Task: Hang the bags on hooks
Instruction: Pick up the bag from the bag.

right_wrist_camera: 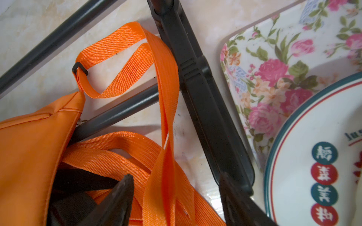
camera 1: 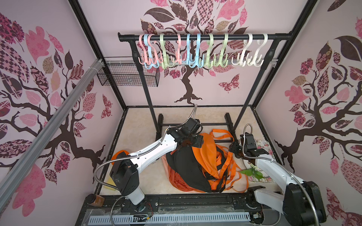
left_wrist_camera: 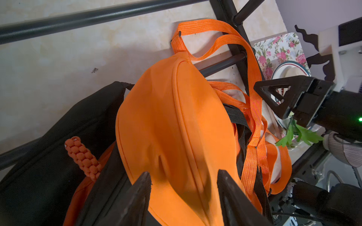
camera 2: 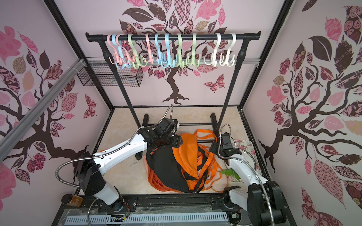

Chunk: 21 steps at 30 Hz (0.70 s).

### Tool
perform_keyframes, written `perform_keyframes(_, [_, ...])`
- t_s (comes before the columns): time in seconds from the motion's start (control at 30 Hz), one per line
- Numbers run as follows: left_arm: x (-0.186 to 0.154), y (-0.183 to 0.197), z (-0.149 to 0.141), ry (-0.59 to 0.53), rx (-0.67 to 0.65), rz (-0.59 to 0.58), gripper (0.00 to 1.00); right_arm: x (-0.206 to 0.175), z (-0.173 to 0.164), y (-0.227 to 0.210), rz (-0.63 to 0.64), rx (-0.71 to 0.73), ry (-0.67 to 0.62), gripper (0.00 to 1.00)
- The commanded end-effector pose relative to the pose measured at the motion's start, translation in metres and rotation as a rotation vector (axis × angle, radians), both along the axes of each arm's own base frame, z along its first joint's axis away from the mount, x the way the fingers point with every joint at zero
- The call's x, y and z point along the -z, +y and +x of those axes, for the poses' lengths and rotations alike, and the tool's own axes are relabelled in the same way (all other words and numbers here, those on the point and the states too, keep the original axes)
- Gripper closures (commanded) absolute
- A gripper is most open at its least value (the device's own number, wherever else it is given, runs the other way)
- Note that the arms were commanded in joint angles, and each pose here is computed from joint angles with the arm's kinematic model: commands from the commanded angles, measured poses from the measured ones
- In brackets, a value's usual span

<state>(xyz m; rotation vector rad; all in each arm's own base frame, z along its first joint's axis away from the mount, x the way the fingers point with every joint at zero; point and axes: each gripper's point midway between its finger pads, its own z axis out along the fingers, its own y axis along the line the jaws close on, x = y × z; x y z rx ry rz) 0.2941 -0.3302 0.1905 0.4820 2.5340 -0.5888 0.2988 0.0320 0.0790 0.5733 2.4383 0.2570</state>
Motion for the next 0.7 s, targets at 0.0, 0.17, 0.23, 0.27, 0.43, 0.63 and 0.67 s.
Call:
perform_keyframes(0.0, [0.002, 0.001, -0.002, 0.013, 0.003, -0.011, 0.41, 0.0, 0.005, 0.002, 0.006, 0.001, -0.001, 0.3])
perform_keyframes(0.17, [0.008, 0.001, -0.006, 0.035, 0.0, -0.021, 0.41, 0.004, 0.006, 0.003, 0.013, -0.002, 0.009, 0.32])
perform_keyframes(0.23, [0.012, 0.002, -0.007, 0.045, -0.001, -0.017, 0.41, 0.005, 0.006, 0.005, 0.018, -0.008, 0.01, 0.35])
perform_keyframes(0.27, [0.014, 0.002, -0.007, 0.048, -0.002, -0.017, 0.41, 0.006, 0.006, 0.006, 0.024, -0.012, 0.01, 0.37])
perform_keyframes(0.43, [0.02, 0.002, -0.008, 0.054, -0.013, -0.024, 0.48, 0.01, 0.008, 0.007, 0.023, -0.02, 0.018, 0.42])
perform_keyframes(0.63, [0.024, 0.005, -0.005, 0.056, -0.027, -0.033, 0.66, 0.015, 0.013, 0.007, 0.019, -0.021, 0.027, 0.48])
perform_keyframes(0.67, [0.025, 0.005, -0.004, 0.059, -0.03, -0.035, 0.7, 0.015, 0.015, 0.007, 0.019, -0.02, 0.027, 0.5])
